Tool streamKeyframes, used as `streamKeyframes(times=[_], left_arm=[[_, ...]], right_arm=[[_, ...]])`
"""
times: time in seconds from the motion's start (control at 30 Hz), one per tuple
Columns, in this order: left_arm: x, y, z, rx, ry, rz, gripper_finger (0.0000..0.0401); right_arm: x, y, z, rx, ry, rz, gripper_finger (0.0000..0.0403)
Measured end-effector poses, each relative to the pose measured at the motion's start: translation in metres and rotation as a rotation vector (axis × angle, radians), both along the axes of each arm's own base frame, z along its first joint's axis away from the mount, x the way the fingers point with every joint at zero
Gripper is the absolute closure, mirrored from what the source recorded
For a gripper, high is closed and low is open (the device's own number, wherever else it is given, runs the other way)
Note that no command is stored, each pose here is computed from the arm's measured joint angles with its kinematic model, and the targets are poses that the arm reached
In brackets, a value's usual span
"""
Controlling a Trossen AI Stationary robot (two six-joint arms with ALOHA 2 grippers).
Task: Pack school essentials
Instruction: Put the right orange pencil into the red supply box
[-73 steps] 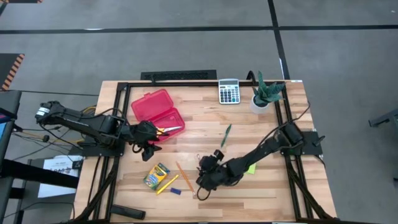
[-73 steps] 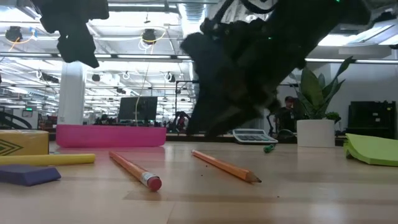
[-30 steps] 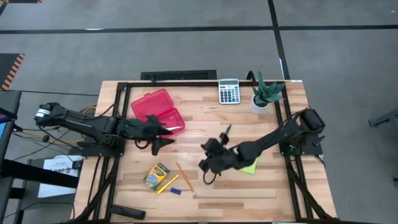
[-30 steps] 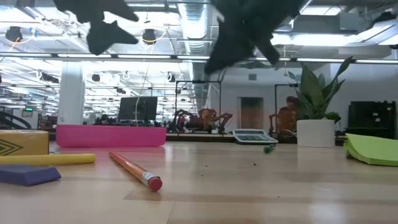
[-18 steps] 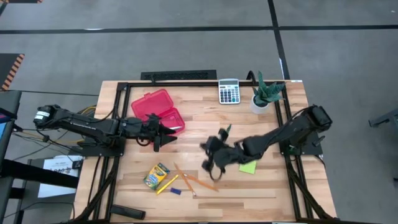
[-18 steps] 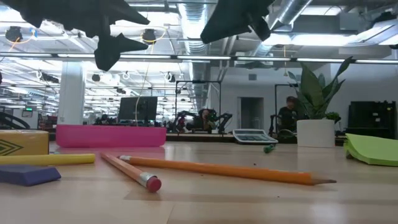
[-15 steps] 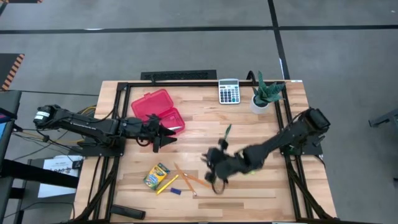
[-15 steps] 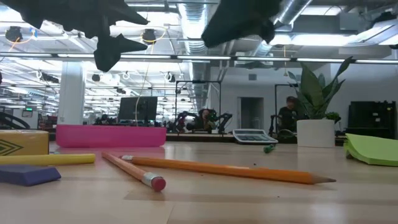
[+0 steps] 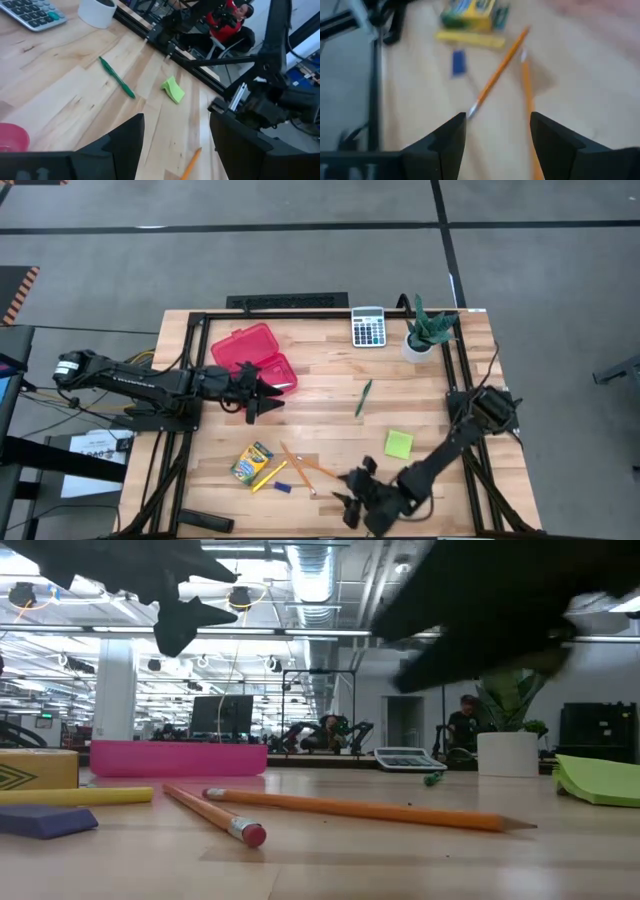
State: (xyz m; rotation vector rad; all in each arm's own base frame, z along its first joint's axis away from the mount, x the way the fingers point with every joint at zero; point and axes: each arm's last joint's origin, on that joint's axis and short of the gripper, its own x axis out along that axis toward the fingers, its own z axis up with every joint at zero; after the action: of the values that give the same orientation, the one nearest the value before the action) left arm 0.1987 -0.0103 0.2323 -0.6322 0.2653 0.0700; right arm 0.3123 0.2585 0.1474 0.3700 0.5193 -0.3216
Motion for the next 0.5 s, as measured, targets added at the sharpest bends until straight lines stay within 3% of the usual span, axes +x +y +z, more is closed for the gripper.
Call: streamKeyframes(times=[0.3,0.5], left_arm=[[0.000,0.003,0.000,-0.023,-0.001,0.089,0.0181],[-0.001,0.005,-0.004,-0.031,0.039,0.153,0.0181]], right_arm=[[-0.017,0.017,-0.053,-0.150,0.083,0.012,0.0177],[-0.019,0.021,-0.095,-0.153,-0.017,-0.129,0.0180]])
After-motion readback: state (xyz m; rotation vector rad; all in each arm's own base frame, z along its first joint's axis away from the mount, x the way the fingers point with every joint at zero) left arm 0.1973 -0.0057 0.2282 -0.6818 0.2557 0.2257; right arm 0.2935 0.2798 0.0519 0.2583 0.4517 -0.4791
